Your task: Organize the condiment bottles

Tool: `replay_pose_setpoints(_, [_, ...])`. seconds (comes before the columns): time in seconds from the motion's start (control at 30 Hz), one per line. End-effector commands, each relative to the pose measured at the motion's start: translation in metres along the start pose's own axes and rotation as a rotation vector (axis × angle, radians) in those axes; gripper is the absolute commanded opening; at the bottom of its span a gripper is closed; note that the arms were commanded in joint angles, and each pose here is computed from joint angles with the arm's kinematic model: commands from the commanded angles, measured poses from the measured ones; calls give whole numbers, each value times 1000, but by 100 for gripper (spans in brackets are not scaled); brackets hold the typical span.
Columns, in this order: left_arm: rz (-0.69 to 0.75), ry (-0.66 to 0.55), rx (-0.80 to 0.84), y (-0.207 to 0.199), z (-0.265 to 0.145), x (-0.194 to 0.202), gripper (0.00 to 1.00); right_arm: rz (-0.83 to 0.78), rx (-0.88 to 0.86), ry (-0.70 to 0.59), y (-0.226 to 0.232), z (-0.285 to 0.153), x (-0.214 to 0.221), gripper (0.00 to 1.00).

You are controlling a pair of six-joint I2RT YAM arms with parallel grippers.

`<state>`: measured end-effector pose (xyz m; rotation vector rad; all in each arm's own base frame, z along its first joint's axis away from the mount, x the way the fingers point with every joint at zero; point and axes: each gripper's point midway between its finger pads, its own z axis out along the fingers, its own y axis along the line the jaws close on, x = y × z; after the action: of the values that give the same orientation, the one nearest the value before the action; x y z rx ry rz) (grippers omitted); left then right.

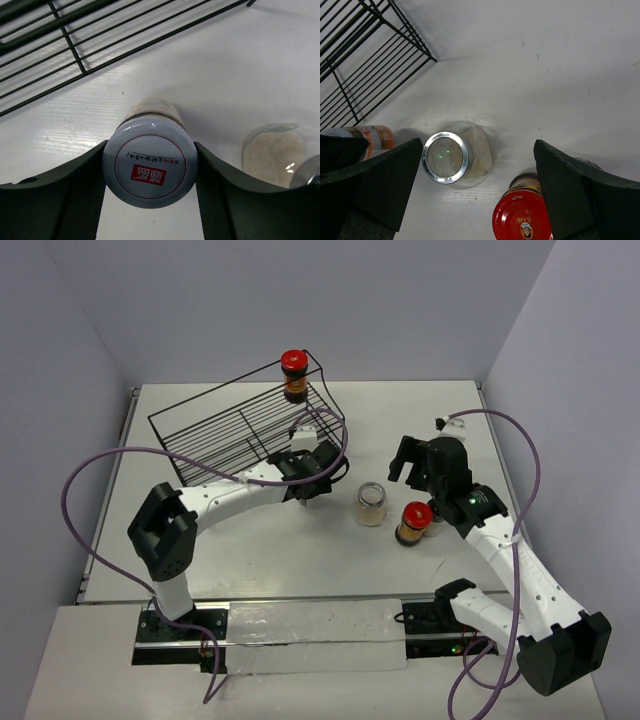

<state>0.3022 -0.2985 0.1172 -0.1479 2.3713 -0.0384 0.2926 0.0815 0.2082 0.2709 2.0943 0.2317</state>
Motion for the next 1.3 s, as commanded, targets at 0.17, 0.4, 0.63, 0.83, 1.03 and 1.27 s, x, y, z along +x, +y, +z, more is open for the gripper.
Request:
replay_pose_setpoints(0.17, [-5,-24,94,-23,-1,-9,10,-7,-17,-73,3,-7,-18,100])
replay_pose_setpoints(0.4, [12,-2,124,-23,3,7,10,1,-17,-63,3,-4,-16,100])
replay_pose_setpoints(0.63, [36,15,107,-22,8,19,10,0,-9,-65,2,-5,-17,100])
replay_pose_setpoints(0.83, [24,-8,123,-26,-6,7,10,6,-7,-65,1,-5,-17,100])
replay_pose_setpoints(1.03, [44,-124,212,-42,-63,-67,10,10,10,-75,-2,-7,-19,100])
replay_pose_setpoints(1.27, [52,-290,276,-43,-118,-164,10,66,69,-120,-12,-12,-26,100])
